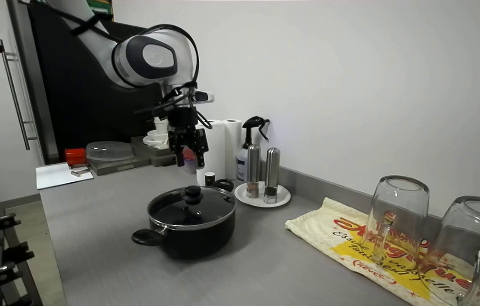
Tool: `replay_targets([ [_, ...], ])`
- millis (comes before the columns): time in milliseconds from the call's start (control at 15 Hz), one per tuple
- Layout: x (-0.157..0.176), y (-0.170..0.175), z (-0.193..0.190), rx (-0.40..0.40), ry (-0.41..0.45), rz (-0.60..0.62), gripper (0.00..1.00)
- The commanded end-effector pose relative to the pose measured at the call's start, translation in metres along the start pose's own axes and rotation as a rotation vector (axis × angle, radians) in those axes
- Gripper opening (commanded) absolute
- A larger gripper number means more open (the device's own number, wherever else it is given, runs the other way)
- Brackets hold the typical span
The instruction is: Pick up the glass lid from the black pot and put it on the countertop.
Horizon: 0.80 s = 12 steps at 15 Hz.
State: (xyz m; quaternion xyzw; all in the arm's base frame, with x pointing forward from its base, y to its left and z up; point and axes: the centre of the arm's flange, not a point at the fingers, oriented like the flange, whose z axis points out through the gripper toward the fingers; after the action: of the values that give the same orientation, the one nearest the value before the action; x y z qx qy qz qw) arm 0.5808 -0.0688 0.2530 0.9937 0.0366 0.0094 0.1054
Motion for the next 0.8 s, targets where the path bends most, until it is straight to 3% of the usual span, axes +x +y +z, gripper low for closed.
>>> replay_targets([
  [0,0.036,0.006,0.013,-0.016,-0.003,0.034,1.0],
  [333,0.044,0.017,0.034,-0.016,-0.033,0.057,1.0],
  [733,0.038,0.007,0.053,0.043,-0.112,0.071,1.0],
])
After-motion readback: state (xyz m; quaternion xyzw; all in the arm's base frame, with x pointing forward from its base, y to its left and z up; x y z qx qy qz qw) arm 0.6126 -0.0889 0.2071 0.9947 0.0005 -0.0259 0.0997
